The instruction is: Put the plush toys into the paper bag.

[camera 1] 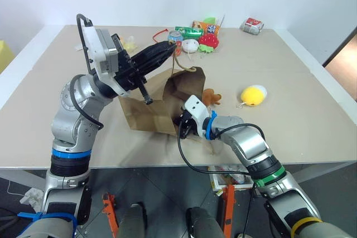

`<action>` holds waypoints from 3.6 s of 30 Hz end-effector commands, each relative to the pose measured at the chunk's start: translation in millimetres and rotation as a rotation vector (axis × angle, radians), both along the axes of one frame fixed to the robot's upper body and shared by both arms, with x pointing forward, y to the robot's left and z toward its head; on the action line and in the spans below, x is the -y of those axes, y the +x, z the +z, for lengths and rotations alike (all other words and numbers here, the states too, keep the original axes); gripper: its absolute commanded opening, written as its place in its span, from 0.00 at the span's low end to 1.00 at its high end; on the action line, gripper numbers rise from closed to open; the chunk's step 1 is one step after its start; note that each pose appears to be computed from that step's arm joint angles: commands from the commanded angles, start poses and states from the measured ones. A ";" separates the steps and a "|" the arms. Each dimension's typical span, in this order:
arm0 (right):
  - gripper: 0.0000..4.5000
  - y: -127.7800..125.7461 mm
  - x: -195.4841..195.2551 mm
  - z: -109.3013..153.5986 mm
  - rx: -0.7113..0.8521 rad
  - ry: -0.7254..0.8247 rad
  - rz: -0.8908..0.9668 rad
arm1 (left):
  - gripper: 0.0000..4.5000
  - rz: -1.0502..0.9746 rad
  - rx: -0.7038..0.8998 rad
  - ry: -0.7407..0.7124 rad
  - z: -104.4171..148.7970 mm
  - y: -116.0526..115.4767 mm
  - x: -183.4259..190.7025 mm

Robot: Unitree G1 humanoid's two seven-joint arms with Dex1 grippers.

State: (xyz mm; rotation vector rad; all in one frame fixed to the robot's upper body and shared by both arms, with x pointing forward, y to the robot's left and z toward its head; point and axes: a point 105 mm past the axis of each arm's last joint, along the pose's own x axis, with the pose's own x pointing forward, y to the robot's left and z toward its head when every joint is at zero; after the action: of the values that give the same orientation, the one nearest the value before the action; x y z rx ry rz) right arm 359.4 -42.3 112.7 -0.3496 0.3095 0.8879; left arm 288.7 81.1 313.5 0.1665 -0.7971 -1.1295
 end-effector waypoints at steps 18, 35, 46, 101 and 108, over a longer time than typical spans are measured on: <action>0.01 -42.9 41.1 96.6 0.056 0.426 0.162 | 0.00 -0.031 -0.024 0.124 -48.0 -7.4 2.2; 0.44 41.9 211.3 120.6 0.313 0.323 -0.623 | 0.00 -0.085 -0.202 0.151 -50.6 -10.4 -15.1; 0.97 57.8 233.5 85.8 0.305 0.155 -0.773 | 0.00 -0.129 -0.294 0.129 -45.3 -9.0 -16.1; 0.03 -37.7 -14.8 94.2 -0.038 0.474 0.223 | 0.00 -0.154 -0.378 0.047 -31.7 -0.1 -16.4; 0.50 -10.3 -18.8 97.8 -0.049 0.524 0.100 | 0.00 -0.159 -0.377 0.048 -32.3 0.2 -14.4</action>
State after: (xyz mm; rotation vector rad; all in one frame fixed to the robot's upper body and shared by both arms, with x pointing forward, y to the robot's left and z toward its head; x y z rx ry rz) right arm 341.1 -17.9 189.9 0.1134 0.1657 1.0717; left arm 294.1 96.8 270.9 -0.0971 -0.3989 -1.2714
